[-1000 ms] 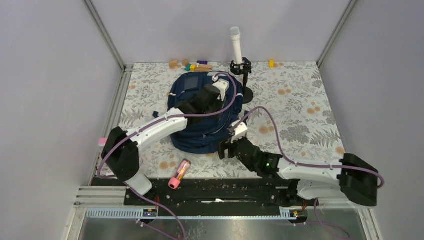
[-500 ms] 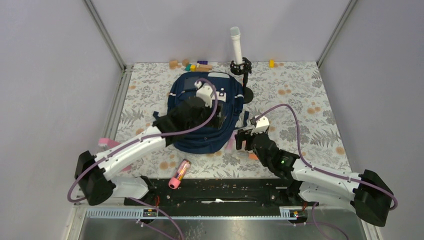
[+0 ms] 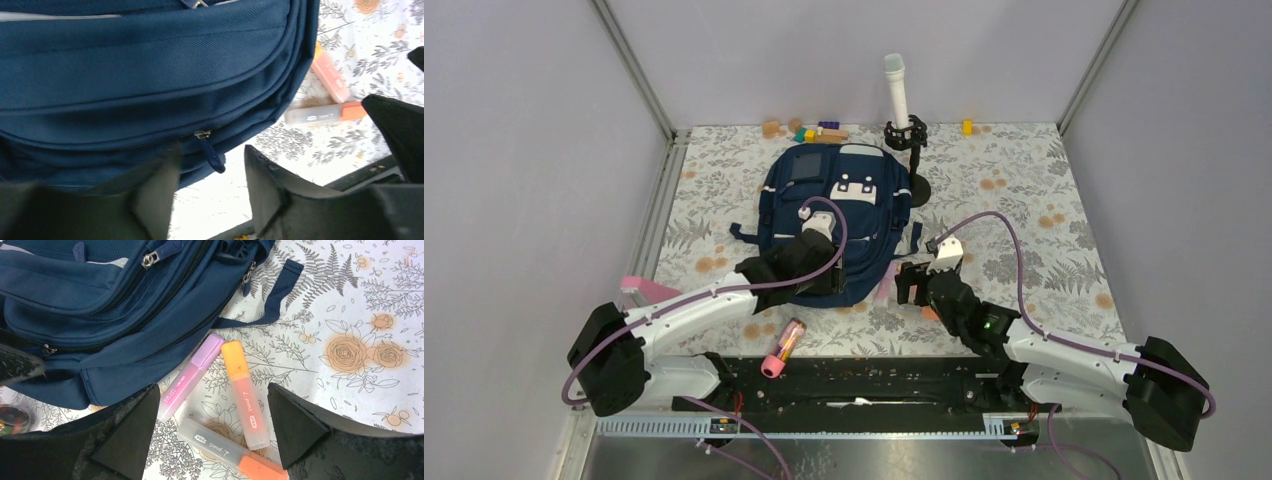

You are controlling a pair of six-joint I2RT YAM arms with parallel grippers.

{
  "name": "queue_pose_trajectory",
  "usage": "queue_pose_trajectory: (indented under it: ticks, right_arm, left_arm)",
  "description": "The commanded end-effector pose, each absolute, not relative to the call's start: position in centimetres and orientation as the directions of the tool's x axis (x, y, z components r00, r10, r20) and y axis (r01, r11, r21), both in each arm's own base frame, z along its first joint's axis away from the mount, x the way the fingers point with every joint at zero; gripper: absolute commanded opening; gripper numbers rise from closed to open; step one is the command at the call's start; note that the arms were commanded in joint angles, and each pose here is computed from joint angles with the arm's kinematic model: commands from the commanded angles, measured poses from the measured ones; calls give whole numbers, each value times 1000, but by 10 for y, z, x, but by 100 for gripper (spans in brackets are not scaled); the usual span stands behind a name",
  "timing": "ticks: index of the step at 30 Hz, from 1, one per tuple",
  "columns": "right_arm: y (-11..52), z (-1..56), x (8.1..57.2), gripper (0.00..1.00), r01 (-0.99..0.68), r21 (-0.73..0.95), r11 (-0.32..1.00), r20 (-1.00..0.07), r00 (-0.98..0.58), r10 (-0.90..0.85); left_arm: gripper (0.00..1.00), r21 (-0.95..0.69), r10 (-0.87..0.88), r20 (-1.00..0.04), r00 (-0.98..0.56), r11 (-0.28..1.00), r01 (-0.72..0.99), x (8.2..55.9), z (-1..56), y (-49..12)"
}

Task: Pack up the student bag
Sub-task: Unzip the student bag at the center of the board.

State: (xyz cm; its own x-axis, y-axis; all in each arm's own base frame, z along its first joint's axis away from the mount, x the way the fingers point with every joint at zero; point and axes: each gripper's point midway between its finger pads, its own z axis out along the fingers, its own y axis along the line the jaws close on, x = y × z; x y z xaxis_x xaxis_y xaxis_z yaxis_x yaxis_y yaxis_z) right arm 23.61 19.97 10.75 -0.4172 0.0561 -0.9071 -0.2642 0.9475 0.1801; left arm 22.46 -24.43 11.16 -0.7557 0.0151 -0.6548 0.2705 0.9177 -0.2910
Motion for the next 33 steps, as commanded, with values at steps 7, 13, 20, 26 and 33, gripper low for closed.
queue_pose_trajectory:
  ticks: [7, 13, 20, 26, 33]
  right_arm:
    - [192, 110, 236, 86, -240, 213, 947, -911, -398, 105]
    - [199, 116, 238, 85, -268, 197, 943, -915, -395, 79]
    - [234, 149, 245, 89, -442, 110, 890, -943, -328, -46]
    - [260, 181, 257, 90, -549, 1, 836, -965, -219, -142]
    - [297, 192, 267, 90, -680, -158, 716, -957, -72, -280]
  left_arm:
    - [35, -331, -56, -678, -733, 913, 237, 238, 130, -253]
    - [20, -342, -61, -663, -746, 911, 230, 232, 126, -251]
    - [0, -300, -28, -724, -690, 913, 277, 234, 150, -240]
    - [0, -228, 40, -798, -601, 903, 363, 237, 191, -231]
    - [0, -178, 81, -831, -550, 899, 401, 239, 214, -224]
